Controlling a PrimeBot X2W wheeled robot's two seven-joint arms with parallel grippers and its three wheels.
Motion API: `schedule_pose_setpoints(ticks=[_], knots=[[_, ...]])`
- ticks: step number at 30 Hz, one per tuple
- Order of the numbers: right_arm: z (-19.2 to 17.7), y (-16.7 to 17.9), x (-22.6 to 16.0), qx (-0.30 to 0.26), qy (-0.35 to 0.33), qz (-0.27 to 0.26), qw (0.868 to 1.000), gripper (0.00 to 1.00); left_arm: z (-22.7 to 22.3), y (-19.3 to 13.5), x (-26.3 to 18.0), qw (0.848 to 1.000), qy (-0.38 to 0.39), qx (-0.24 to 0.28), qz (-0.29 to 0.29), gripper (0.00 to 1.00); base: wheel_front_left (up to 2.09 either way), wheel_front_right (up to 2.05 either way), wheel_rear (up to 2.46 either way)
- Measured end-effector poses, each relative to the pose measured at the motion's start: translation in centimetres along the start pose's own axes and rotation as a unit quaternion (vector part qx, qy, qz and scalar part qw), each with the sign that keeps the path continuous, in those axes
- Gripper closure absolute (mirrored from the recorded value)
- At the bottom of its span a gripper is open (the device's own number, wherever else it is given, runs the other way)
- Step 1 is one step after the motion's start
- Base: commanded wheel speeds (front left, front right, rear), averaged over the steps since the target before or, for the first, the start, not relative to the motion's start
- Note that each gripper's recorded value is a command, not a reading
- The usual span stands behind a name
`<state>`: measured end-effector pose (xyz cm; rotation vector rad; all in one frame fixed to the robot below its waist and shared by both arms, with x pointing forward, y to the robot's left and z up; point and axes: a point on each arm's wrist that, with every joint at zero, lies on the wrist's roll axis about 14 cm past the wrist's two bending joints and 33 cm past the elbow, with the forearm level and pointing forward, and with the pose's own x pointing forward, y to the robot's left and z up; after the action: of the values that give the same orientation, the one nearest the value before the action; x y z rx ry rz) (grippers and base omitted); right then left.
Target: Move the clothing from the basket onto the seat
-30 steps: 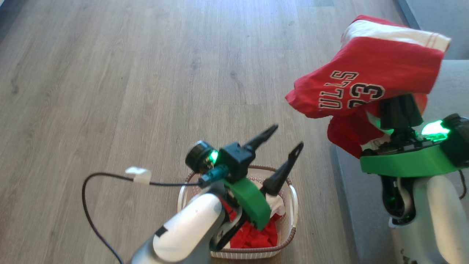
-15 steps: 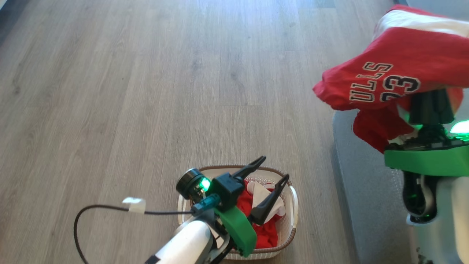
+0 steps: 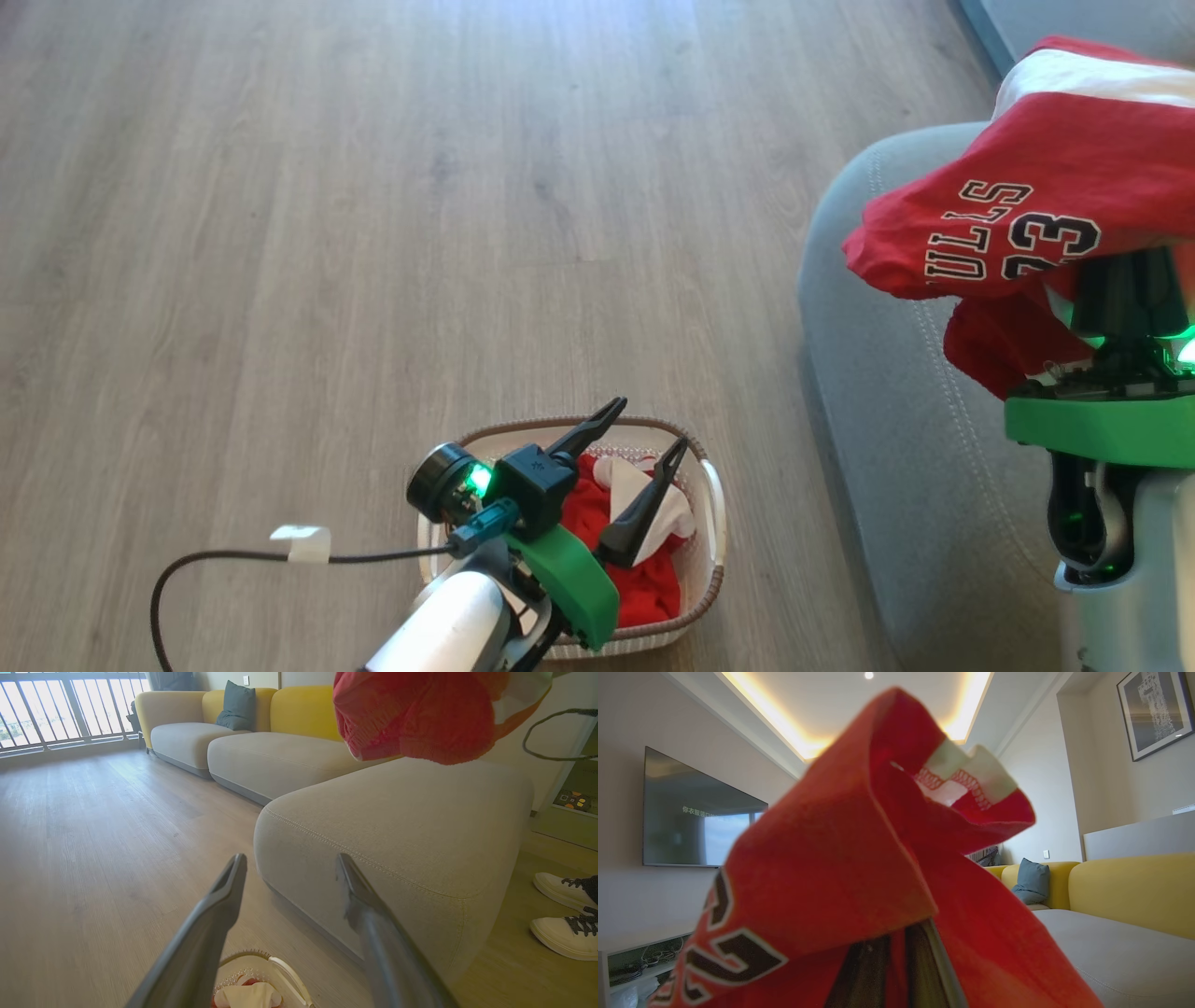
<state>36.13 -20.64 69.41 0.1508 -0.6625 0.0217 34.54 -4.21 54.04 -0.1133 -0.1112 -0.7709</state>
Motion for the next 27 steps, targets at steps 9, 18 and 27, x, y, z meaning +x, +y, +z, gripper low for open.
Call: schedule_pose_setpoints(ticks=[9, 18, 27], knots=[[0.9, -3.2, -1.3, -0.032, 0.001, -0.041, 0.999, 1.00, -1.2, -2.8, 1.5, 0.998, 0.014, -0.011, -0.054, 0.00, 0.00, 0.00, 0.00], [2.5, -7.4, -3.5, -0.074, 0.002, -0.100, 0.992, 1.00, -2.2, -6.4, 3.0, 0.992, 0.024, -0.023, -0.119, 0.00, 0.00, 0.00, 0.00], [4.8, -12.2, -7.5, -0.125, 0.009, -0.177, 0.976, 1.00, -3.1, -10.2, 4.4, 0.981, 0.032, -0.042, -0.186, 0.00, 0.00, 0.00, 0.00]])
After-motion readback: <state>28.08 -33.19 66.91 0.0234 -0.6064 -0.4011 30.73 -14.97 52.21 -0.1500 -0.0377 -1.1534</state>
